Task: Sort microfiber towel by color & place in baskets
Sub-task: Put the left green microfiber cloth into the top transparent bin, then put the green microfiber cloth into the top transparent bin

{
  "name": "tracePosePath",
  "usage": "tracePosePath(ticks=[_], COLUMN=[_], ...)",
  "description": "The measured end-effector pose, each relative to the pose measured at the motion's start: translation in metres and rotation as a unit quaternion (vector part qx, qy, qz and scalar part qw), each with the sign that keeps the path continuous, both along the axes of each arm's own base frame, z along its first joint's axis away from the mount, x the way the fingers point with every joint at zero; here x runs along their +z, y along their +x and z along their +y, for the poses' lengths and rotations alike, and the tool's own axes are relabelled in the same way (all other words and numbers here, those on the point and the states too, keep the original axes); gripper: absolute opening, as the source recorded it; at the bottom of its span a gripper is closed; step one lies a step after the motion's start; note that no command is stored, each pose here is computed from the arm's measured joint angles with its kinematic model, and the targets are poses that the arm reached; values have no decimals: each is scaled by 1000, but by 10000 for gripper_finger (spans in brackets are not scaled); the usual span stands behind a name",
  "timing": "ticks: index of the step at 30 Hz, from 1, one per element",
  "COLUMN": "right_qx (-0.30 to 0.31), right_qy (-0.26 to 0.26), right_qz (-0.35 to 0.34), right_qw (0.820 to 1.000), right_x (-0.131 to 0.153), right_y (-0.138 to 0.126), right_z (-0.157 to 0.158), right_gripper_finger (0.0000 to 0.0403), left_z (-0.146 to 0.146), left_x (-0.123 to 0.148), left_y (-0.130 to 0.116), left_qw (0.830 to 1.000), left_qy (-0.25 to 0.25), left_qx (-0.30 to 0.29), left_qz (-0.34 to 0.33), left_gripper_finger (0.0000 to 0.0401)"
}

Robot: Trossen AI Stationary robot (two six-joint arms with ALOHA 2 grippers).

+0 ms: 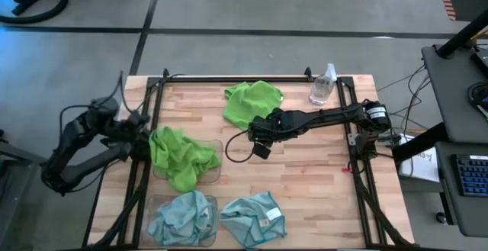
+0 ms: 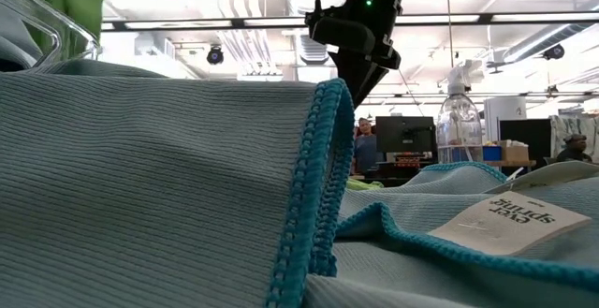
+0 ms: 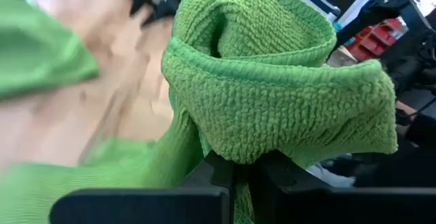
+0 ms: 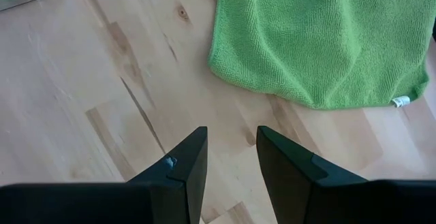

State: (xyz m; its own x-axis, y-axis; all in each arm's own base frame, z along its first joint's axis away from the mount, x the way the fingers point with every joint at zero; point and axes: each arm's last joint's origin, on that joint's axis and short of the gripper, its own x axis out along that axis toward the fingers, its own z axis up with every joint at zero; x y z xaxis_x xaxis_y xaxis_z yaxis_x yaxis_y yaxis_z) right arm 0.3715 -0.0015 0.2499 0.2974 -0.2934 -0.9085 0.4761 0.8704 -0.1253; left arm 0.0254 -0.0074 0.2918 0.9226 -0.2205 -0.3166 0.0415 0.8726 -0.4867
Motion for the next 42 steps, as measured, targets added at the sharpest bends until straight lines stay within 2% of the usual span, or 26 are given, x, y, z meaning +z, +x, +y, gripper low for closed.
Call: tracePosePath(ticks=[9, 15, 22, 32, 37, 40, 42], right_qx=[0, 0, 0, 0, 0, 0, 1], right_qy=[0, 0, -1, -1, -1, -1, -1], right_qz=[0, 0, -4, -8, -9, -9, -9], right_qw=[1000, 1000, 1000, 1000, 1000, 1000, 1000], right_x=[0, 0, 0, 0, 1, 1, 1], right_y=[0, 0, 1, 1, 2, 2, 2], right_z=[0, 0, 0, 0, 0, 0, 0], right_gripper_finger=[123, 123, 123, 123, 123, 123, 123], left_z=[3, 3, 6, 10, 12, 13, 15], left_x=[-52, -63, -57, -56, -40, -35, -32], left_y=[6, 6, 10, 15, 19, 20, 21], left_qw=[996, 997, 998, 996, 997, 996, 997], left_qy=[-78, -76, -68, -86, -54, -50, -45], left_qx=[-14, -12, -1, 5, -2, -2, 19], left_qz=[36, 26, -15, -10, -63, -69, -65], left_gripper_finger=[3, 6, 49, 125, 146, 150, 150])
